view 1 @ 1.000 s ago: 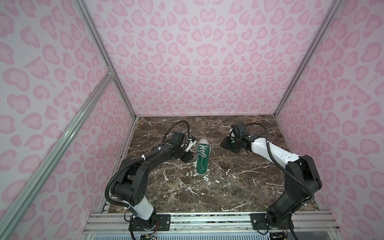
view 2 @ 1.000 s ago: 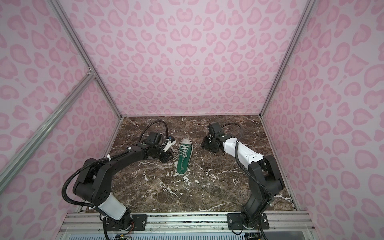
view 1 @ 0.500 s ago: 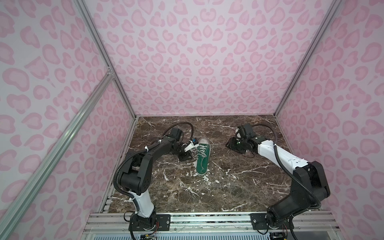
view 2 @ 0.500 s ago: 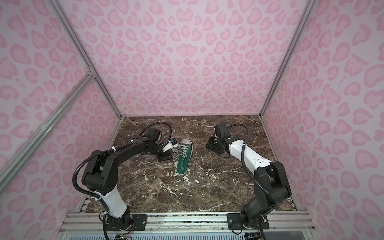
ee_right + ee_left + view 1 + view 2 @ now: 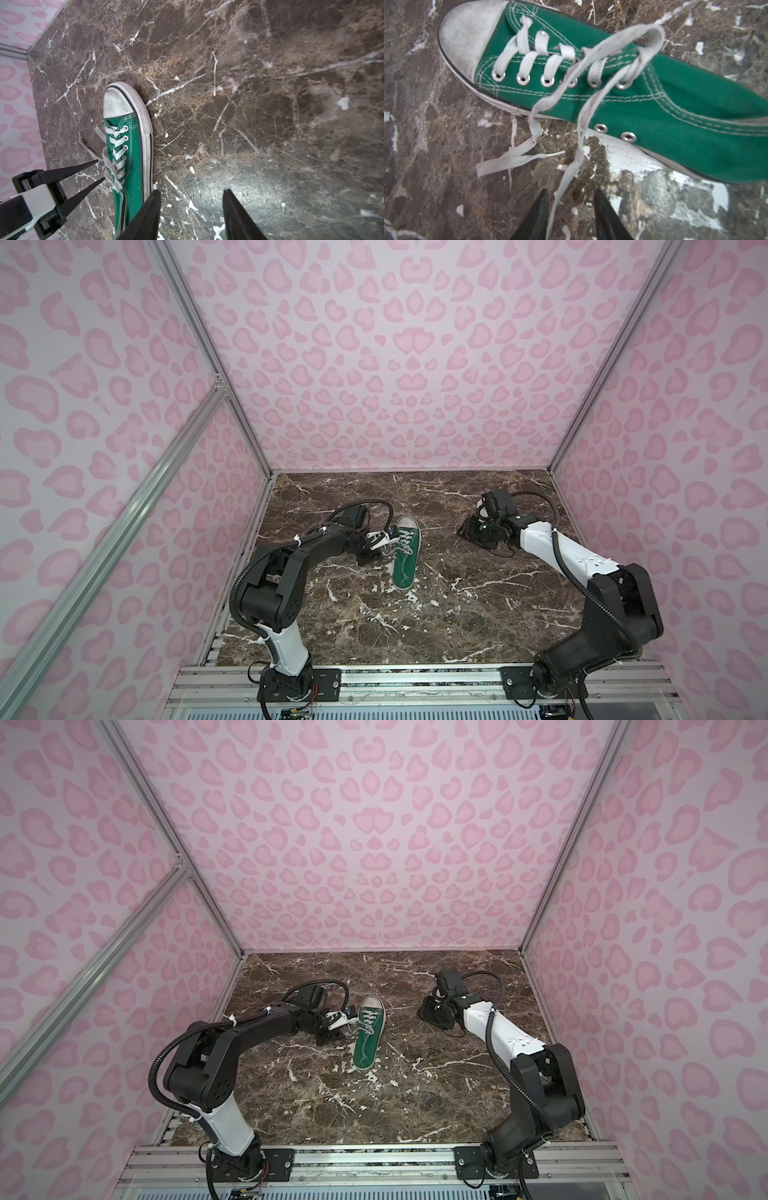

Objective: Tie the shoes

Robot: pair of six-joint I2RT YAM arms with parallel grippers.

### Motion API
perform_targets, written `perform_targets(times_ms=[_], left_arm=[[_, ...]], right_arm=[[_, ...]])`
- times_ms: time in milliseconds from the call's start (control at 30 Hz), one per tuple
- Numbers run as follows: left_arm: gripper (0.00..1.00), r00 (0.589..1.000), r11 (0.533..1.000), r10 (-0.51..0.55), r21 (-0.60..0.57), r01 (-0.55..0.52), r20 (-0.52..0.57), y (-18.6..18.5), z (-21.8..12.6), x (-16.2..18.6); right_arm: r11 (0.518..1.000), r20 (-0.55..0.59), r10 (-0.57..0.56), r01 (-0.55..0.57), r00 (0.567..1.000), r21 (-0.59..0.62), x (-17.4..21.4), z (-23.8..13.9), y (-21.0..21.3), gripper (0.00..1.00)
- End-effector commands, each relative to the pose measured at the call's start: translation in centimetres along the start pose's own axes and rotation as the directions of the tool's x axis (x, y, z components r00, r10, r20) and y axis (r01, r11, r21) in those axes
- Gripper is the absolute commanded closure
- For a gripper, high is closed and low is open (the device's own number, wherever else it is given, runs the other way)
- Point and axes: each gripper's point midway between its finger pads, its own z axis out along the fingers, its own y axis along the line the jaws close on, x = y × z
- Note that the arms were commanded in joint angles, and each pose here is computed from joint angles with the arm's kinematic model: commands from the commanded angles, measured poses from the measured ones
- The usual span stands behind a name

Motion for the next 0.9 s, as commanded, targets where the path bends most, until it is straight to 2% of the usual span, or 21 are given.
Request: perform_targets(times_ms=[0, 400, 467, 733, 867], left_arm=[[0.61, 0.998, 0.998, 0.055, 0.014, -0.055, 0.006, -0.1, 0.3, -0.5], [0.62, 0.995, 0.995, 0.089, 0.05, -0.087, -0.039, -0.2, 2.2, -0.6], [0.69, 0.995, 0.994, 0.09, 0.06, -0.087, -0.049, -0.3, 2.3, -0.5], [0.72, 0.993, 0.991, 0.1, 0.094, -0.094, -0.069, -1.4, 2.6, 0.2], [0.79, 0.992, 0.992, 0.1, 0.087, -0.093, -0.083, -1.4, 2.9, 0.5]], right_arm=[[1.0, -0.018, -0.003, 0.003, 1.0, 0.009, 0.4, 0.4, -0.6, 0.49], [1.0, -0.027, 0.016, -0.016, 0.999, 0.022, 0.4, 0.5, -1.9, 0.49], [1.0, -0.03, 0.019, -0.018, 0.999, 0.022, 0.4, 0.6, -2.1, 0.49], [1.0, -0.03, 0.019, -0.018, 0.999, 0.015, 0.2, 0.6, -1.9, 0.5], [1.0, -0.028, 0.021, -0.021, 0.999, 0.014, 0.2, 0.5, -1.9, 0.5]])
